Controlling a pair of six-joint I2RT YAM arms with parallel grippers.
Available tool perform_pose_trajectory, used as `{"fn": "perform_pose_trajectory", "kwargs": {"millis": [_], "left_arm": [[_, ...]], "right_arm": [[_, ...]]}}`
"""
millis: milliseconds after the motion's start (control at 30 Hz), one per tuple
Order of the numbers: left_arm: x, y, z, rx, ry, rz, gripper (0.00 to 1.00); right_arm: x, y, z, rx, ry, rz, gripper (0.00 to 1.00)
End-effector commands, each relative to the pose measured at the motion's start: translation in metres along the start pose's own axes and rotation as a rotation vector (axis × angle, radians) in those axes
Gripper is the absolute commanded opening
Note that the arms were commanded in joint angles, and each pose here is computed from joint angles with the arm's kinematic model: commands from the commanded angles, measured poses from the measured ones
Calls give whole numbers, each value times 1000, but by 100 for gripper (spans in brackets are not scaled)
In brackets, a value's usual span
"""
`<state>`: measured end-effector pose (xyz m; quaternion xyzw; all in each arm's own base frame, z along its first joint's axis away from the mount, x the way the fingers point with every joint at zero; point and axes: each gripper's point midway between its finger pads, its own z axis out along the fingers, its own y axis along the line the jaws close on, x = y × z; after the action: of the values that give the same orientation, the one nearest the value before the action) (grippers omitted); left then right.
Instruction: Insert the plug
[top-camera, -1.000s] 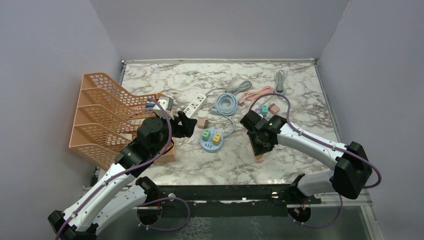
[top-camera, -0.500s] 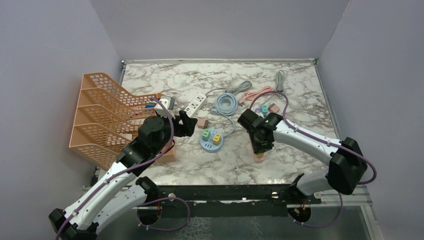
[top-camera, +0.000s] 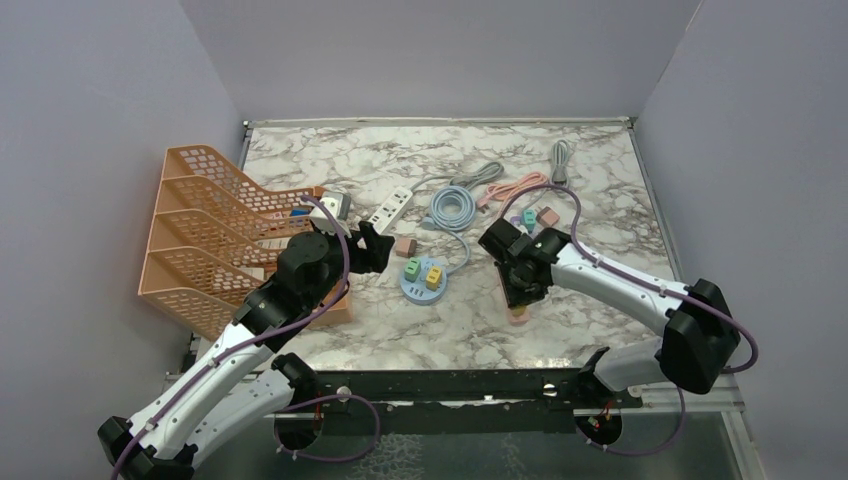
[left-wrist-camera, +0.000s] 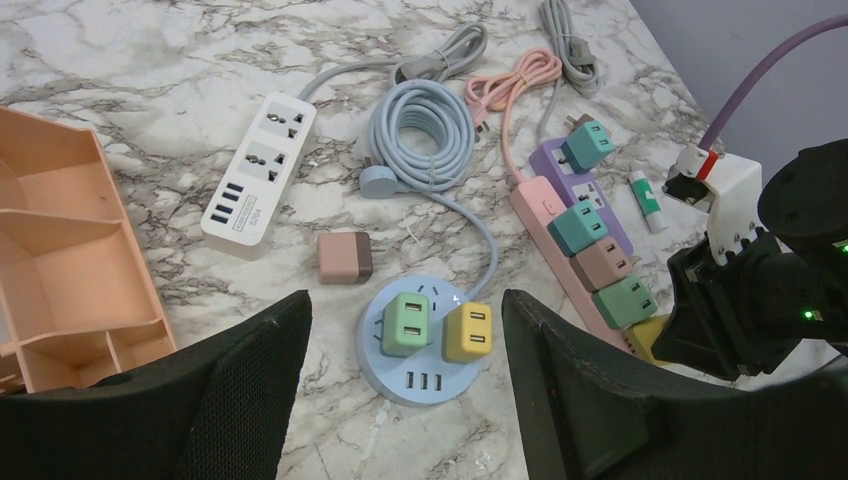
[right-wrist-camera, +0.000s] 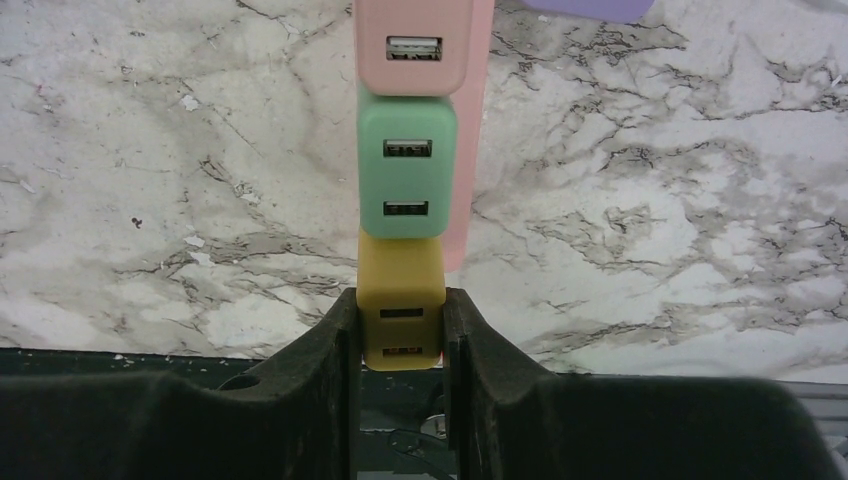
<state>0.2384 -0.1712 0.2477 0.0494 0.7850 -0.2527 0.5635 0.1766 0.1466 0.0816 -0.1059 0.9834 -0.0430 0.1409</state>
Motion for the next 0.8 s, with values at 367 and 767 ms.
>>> {"fn": "perform_pose_trajectory", "kwargs": {"millis": [367, 767], "left_arm": [[-1, 2, 1, -4, -19, 12, 72], [0, 6, 1, -22, -16, 26, 72]], "right_arm": [[0, -6, 12, 46, -11, 63, 1], [6, 21, 34, -69, 45, 72, 1]]}}
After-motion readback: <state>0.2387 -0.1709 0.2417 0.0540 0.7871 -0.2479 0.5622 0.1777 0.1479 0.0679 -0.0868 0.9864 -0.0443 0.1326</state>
